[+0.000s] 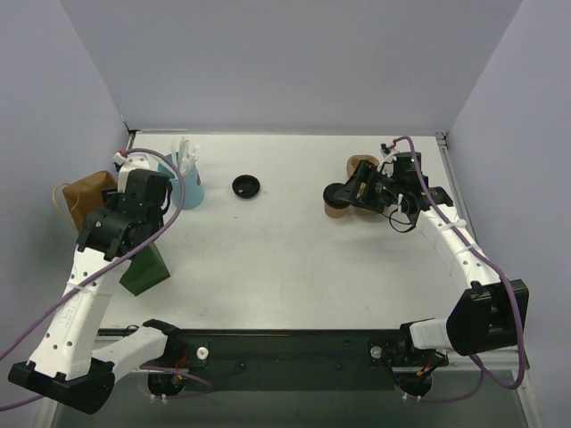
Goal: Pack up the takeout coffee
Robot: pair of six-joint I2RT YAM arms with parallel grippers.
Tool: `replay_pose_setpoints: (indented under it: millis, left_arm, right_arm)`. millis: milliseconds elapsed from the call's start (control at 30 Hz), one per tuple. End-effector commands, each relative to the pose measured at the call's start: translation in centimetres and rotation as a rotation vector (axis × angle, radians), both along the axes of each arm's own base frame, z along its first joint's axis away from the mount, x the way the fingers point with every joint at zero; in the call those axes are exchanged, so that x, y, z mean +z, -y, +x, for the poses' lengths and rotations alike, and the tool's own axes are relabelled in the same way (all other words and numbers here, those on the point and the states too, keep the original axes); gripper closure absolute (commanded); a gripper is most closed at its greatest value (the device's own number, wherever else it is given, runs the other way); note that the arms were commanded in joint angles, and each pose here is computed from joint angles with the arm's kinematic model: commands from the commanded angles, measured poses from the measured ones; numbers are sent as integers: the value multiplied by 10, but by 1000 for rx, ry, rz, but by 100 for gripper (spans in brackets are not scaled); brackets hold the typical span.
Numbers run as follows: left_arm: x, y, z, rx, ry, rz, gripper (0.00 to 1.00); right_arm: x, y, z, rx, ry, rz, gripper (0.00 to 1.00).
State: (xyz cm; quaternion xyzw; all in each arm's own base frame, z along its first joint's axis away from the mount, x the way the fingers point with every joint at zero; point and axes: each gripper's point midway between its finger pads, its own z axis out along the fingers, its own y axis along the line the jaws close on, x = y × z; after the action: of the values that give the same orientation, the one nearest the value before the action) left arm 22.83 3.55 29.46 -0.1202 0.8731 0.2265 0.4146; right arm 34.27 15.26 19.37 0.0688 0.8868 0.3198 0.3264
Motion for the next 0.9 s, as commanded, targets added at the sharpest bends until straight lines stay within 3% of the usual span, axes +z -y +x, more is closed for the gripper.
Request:
replay_pose_setpoints:
  millis: [0, 267, 433, 600, 867]
  left_arm:
    - [-2, -4, 2, 25, 18, -32, 37]
    - [-17, -6, 17, 21, 8, -100, 45]
    - [-9, -7, 36, 17, 70, -136, 49]
    - [-14, -13, 48, 52, 72, -137, 59]
    - [-12, -28, 49, 91, 90, -108, 60]
  right_arm:
    - [16, 1, -9, 5, 43, -7, 36]
    - [22, 0, -15, 15, 57, 2, 36]
    - [24, 0, -16, 16, 60, 9, 36]
    - [23, -1, -18, 23, 57, 12, 36]
    - [23, 3, -19, 22, 63, 9, 36]
